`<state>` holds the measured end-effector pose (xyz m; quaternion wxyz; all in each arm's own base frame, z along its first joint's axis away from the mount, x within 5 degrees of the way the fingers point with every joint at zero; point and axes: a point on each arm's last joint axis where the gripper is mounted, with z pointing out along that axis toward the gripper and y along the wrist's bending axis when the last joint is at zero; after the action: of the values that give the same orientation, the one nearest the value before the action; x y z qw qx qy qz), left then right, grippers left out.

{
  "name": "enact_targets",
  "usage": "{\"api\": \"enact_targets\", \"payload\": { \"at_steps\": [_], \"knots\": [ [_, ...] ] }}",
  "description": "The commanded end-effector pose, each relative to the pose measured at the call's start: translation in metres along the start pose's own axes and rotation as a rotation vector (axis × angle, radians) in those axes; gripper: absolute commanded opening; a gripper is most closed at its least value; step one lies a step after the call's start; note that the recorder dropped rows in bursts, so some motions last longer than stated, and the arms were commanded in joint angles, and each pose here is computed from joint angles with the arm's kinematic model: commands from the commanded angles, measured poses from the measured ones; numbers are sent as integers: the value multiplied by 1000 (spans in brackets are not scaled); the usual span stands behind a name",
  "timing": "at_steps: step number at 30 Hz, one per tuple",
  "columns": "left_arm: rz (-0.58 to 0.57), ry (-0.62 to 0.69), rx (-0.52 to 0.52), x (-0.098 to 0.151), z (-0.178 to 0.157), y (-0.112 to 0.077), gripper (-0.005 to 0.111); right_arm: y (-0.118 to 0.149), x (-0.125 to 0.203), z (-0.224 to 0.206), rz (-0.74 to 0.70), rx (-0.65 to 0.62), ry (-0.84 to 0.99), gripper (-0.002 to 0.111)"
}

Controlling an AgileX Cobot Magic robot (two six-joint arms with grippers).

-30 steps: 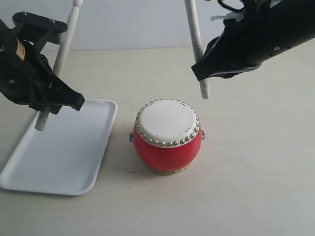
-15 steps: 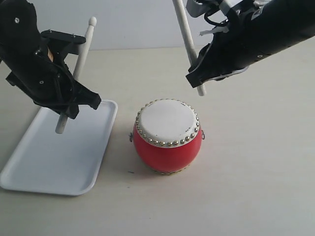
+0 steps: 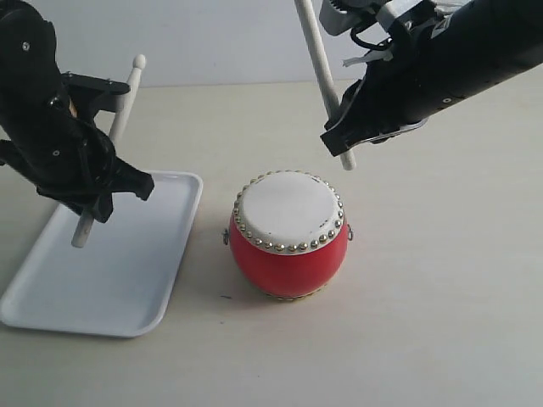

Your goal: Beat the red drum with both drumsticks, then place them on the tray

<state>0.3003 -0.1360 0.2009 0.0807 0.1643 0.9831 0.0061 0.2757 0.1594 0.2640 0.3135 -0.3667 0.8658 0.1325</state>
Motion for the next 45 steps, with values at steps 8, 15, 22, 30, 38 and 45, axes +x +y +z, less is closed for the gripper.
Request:
{"api": "enact_targets", "payload": {
  "at_steps": [8,15,22,30,38,45],
  "knots": [
    [-48,24,-4,14,30,12,0,3,0,0,16,-25,6,0],
    [-43,81,-11,14,49,12,0,3,1,0,16,-28,8,0],
    [-58,163,-26,22,50,18,0,3,1,0,16,-28,8,0],
    [-50,195,-38,31,54,20,0,3,0,0,16,-25,5,0],
    [-47,194,-40,31,54,20,0,3,1,0,16,-26,7,0],
    [-42,194,-45,31,54,21,0,3,1,0,16,-26,7,0]
  ]
}}
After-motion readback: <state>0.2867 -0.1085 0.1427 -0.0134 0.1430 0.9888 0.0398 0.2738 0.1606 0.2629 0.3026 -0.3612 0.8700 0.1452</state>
